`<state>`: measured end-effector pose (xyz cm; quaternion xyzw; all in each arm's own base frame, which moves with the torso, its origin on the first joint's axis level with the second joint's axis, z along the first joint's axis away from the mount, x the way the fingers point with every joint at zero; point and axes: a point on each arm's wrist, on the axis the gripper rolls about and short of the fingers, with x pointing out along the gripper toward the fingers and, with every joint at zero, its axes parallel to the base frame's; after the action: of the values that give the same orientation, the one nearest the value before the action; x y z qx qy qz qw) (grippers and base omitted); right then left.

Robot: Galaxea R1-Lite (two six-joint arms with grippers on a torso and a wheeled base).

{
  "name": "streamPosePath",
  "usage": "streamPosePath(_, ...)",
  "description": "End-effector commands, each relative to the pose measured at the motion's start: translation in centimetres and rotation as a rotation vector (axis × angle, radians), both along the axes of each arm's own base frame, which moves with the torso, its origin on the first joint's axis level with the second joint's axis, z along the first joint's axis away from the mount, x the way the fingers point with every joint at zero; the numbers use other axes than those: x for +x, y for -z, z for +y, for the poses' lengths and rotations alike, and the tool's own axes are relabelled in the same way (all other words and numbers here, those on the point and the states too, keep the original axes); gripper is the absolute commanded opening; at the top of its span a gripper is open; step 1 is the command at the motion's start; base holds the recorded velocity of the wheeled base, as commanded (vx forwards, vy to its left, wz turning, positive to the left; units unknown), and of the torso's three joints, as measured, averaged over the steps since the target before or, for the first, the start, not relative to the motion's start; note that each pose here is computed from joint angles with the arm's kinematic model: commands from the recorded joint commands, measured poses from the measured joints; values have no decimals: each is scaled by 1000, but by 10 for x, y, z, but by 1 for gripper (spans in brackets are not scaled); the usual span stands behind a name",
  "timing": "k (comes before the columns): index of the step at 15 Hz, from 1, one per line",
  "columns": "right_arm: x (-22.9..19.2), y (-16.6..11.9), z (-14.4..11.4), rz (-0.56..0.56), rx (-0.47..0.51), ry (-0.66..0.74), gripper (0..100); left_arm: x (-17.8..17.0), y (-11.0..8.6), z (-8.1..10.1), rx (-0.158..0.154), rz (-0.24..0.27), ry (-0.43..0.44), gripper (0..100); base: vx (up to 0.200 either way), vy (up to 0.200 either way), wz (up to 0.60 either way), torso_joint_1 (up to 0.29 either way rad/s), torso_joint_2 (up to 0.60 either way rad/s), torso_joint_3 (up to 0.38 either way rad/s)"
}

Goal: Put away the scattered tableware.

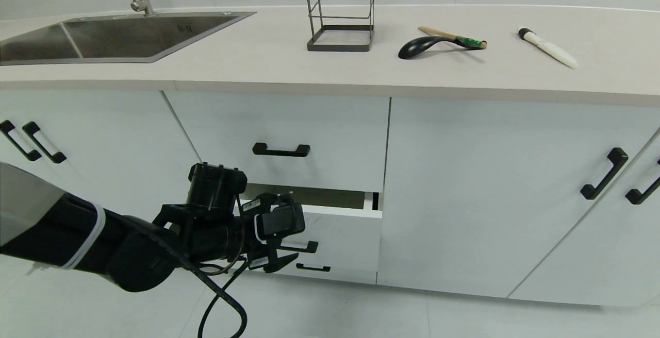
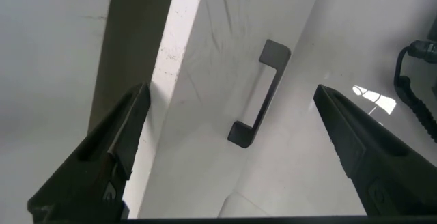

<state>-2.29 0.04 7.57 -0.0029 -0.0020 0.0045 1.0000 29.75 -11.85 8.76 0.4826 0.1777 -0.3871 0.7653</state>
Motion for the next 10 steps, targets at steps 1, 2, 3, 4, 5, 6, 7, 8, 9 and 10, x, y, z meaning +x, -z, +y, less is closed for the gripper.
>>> streamPosePath(1, 0, 0, 0, 1, 0, 0, 0, 1, 16, -1, 22, 60, 3, 100, 0, 0, 0, 0, 0, 0)
streamPosePath(2, 0, 0, 0, 1, 0, 0, 0, 1, 19, -1, 25, 69, 5, 100, 0, 0, 0, 0, 0, 0)
streamPosePath(3, 0, 0, 0, 1, 0, 0, 0, -1, 20, 0, 28, 74, 6, 100, 0, 0, 0, 0, 0, 0)
streamPosePath(4, 0, 0, 0, 1, 0, 0, 0, -3, 20, 1, 28, 77, 7, 100, 0, 0, 0, 0, 0, 0)
streamPosePath(5, 0, 0, 0, 1, 0, 0, 0, -4, 20, 1, 29, 78, 7, 100, 0, 0, 0, 0, 0, 0)
streamPosePath(6, 0, 0, 0, 1, 0, 0, 0, -7, 19, 2, 29, 80, 8, 100, 0, 0, 0, 0, 0, 0)
streamPosePath(7, 0, 0, 0, 1, 0, 0, 0, -11, 20, 4, 32, 89, 8, 100, 0, 0, 0, 0, 0, 0)
streamPosePath(8, 0, 0, 0, 1, 0, 0, 0, -18, 19, 7, 34, 97, 7, 100, 0, 0, 0, 0, 0, 0)
streamPosePath(9, 0, 0, 0, 1, 0, 0, 0, -26, 19, 10, 37, 105, 7, 100, 0, 0, 0, 0, 0, 0)
streamPosePath(10, 0, 0, 0, 1, 0, 0, 0, -32, 18, 12, 39, 110, 7, 100, 0, 0, 0, 0, 0, 0)
